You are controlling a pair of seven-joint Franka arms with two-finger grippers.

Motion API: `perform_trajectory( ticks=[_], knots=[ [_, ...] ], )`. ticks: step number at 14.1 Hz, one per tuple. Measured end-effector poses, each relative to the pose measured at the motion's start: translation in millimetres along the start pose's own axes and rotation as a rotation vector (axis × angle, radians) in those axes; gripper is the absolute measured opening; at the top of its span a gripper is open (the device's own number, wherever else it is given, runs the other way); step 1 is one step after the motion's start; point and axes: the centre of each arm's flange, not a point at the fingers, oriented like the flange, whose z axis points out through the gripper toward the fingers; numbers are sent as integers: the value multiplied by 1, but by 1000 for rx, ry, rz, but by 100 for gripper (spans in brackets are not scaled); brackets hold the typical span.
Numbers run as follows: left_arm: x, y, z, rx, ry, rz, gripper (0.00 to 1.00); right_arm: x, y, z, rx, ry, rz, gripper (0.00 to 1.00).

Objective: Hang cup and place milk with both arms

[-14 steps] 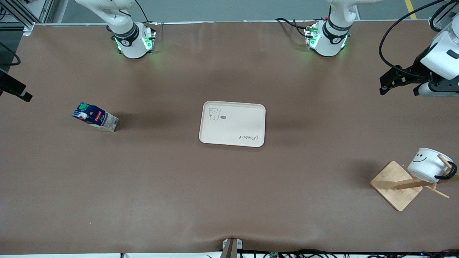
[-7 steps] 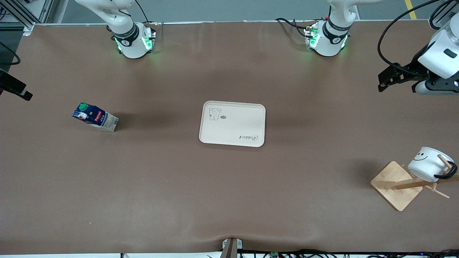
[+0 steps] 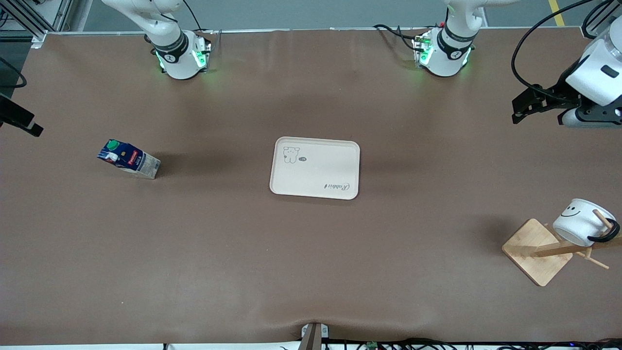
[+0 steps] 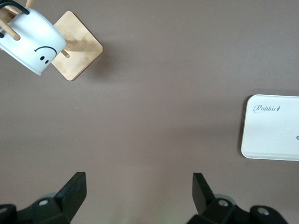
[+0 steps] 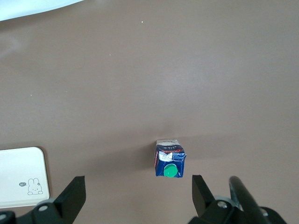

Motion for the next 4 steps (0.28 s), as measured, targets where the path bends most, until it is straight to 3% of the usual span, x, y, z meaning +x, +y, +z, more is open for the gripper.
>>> perform_trajectory(
  ticks=[4],
  knots=[
    [0, -3, -4, -1, 7, -6, 100, -1, -3, -4, 1, 5, -6, 100]
  ],
)
